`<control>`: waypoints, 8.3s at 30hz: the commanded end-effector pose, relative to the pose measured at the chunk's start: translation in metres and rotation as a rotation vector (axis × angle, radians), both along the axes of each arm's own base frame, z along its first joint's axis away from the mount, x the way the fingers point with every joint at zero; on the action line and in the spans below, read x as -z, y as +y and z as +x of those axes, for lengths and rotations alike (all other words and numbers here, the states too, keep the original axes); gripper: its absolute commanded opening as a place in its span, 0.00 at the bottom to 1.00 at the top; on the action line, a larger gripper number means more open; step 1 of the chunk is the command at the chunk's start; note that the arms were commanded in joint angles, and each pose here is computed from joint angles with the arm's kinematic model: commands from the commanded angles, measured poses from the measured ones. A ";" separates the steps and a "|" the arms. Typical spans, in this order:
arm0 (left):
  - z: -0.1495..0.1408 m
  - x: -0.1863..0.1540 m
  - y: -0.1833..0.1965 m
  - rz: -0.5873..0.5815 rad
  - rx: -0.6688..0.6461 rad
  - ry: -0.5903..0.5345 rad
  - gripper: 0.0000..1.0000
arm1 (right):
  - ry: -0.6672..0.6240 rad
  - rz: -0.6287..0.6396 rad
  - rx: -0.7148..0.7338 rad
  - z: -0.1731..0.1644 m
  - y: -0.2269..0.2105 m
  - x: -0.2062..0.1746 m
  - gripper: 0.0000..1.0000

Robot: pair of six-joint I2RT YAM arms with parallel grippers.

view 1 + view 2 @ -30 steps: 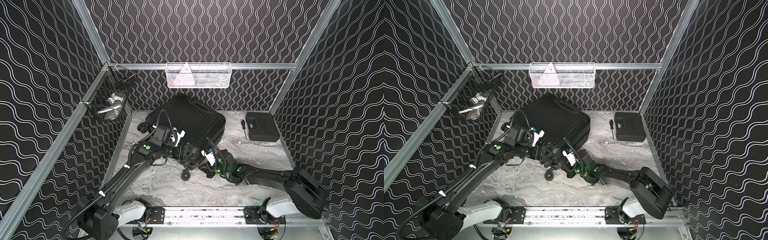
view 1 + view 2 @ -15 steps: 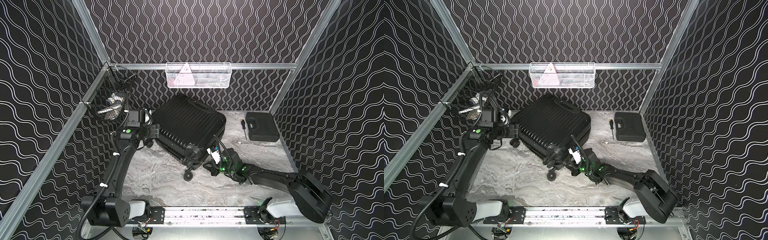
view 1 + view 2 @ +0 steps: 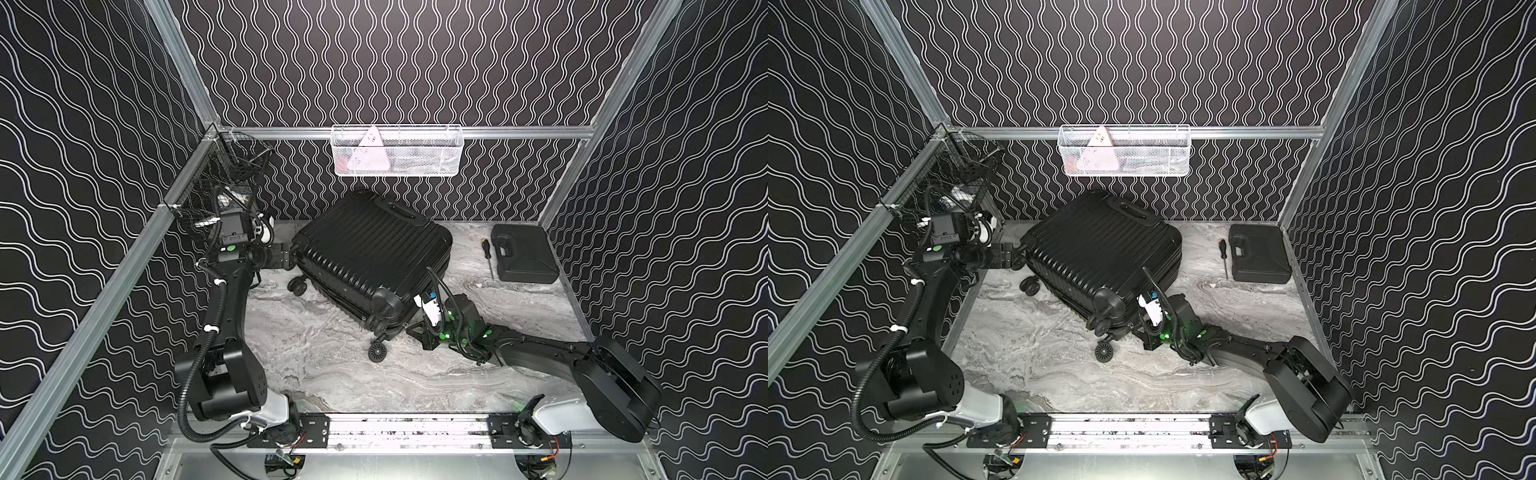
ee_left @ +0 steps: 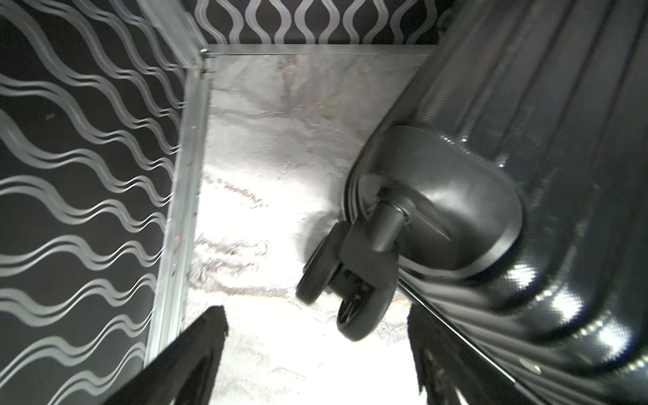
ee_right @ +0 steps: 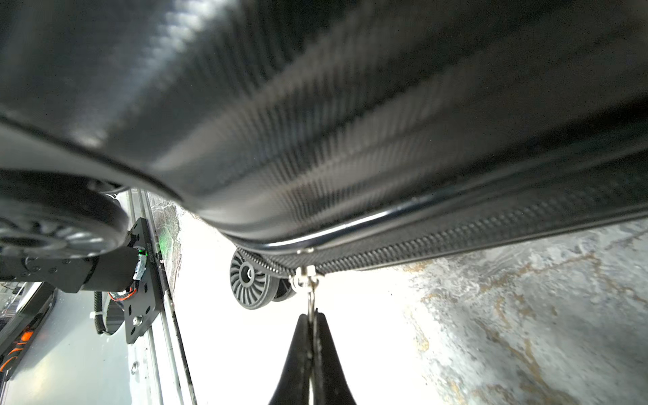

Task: Close the suitcase zippers
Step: Zip the zipper on the suitcase.

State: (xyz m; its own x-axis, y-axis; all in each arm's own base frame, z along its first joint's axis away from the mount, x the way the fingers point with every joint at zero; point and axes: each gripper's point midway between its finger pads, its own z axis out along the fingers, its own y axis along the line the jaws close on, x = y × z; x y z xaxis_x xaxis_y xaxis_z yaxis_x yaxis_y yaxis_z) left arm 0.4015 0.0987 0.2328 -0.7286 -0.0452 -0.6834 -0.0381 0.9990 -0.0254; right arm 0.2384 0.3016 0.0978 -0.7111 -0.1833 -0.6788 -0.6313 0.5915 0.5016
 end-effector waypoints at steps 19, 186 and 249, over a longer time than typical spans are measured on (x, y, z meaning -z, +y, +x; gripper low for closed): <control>0.030 0.037 -0.019 -0.024 0.210 0.040 0.73 | 0.032 -0.026 0.024 0.005 -0.005 0.008 0.00; -0.122 0.041 -0.147 -0.189 0.129 0.210 0.66 | 0.144 0.020 0.211 0.026 -0.091 0.009 0.00; -0.146 -0.033 -0.289 0.034 0.709 -0.152 0.59 | 0.182 0.029 0.170 0.021 -0.081 0.009 0.00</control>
